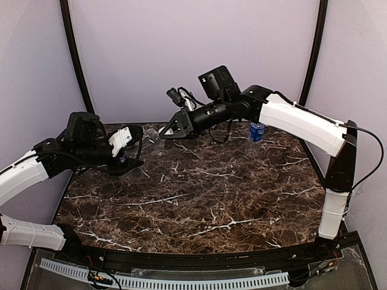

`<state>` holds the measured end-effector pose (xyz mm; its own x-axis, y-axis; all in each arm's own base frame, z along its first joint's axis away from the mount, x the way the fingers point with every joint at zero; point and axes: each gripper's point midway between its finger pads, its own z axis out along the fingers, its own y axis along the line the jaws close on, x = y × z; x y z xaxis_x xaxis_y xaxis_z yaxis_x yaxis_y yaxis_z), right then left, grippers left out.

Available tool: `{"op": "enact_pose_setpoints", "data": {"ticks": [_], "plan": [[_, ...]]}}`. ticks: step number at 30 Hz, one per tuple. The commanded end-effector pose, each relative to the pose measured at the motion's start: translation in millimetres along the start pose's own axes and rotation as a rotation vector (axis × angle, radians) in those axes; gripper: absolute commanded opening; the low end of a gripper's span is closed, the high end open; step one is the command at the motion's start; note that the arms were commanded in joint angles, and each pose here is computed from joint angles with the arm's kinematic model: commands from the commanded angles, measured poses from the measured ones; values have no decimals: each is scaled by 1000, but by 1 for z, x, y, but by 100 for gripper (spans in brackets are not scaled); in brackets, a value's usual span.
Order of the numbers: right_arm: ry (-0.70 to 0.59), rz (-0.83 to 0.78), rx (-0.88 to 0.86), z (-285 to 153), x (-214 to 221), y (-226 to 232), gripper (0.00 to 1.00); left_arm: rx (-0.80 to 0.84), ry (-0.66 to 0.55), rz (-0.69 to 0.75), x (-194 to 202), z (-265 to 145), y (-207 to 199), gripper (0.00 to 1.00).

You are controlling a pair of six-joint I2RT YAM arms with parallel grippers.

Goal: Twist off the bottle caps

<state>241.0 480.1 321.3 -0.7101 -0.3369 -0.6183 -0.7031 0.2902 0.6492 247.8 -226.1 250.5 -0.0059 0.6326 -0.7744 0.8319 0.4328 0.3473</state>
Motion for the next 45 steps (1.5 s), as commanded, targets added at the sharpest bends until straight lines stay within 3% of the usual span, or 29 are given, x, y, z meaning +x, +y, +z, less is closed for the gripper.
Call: {"op": "enact_pose_setpoints", "data": {"ticks": [1,5,13,15,19,20,23,28,36,40,45], "plan": [[-16,-410,-85,-2,8,37,0,321,-96,22,-11,-18,-60,46],[34,-817,-194,-3,52,82,0,591,-128,-60,-21,-41,-101,45],[34,-1696,-231,-8,122,106,0,699,-158,-107,-28,-51,-114,44],[40,-1810,-191,-3,121,106,0,699,-162,-114,-29,-49,-113,44],[73,-1881,-92,-2,108,98,0,689,-159,-123,-29,-46,-112,44],[74,-1888,-60,-2,106,94,5,684,-158,-123,-29,-46,-111,44],[44,-1844,16,-6,100,89,51,655,-154,-128,-28,-44,-108,44],[-114,-1554,134,-29,65,101,97,421,-127,-143,-25,-22,-72,44],[-328,-786,158,-76,-5,79,98,6,-75,-89,-9,0,-4,44],[-348,-272,215,-78,-32,33,84,-93,-54,-55,-3,3,12,44],[-261,-121,156,-56,-35,32,74,-123,-34,-38,4,4,15,44]]}}
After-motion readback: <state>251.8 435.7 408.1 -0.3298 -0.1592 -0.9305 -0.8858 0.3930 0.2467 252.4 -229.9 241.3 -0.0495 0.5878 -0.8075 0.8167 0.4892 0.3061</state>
